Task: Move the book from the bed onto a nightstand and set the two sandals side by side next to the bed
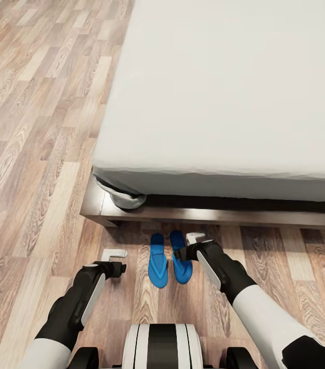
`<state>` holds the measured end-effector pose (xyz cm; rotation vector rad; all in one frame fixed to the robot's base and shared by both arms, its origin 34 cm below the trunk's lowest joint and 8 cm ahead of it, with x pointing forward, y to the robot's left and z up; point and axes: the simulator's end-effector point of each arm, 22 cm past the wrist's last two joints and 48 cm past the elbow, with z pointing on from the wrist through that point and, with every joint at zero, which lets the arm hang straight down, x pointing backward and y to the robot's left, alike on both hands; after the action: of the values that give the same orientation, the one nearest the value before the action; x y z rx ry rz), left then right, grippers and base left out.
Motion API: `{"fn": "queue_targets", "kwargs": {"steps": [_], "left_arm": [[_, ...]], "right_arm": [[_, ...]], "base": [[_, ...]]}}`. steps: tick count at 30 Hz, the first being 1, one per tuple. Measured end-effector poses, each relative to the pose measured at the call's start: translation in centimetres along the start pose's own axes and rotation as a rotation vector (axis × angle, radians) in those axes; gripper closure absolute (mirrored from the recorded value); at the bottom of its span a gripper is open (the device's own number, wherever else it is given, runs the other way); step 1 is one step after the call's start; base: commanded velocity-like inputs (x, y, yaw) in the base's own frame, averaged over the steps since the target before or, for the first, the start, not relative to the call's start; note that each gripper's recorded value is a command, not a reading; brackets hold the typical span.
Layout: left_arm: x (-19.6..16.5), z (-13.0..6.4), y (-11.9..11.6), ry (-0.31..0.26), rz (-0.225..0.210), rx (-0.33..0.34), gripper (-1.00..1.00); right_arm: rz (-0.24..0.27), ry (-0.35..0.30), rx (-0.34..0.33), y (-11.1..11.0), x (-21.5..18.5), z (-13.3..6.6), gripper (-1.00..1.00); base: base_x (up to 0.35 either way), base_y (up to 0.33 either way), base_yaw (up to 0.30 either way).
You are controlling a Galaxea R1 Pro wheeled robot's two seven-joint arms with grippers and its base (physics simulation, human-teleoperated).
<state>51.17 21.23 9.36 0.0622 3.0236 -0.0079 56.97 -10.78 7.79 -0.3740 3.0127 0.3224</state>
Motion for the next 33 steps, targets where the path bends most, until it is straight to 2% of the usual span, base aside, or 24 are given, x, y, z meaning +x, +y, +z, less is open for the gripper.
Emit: {"fn": "queue_targets", "kwargs": {"steps": [10,24,33], "left_arm": [[-0.3,-0.3,0.1,-0.006,0.002,-0.003,-1.00],[-0.2,-0.3,0.1,-0.005,0.002,-0.005,-1.00],[-1.8,-1.8,0.2,-0.040,0.004,-0.007,-1.00]], "right_arm": [[0.007,0.024,-0.003,0.2,2.0,0.1,-1.00],[0.028,0.116,-0.008,0.5,9.2,1.0,-1.00],[0.025,0.103,0.006,0.0,9.7,-0.2,-1.00]], "base": [[0.000,0.000,0.000],[0.000,0.000,0.000],[0.000,0.000,0.000]]}}
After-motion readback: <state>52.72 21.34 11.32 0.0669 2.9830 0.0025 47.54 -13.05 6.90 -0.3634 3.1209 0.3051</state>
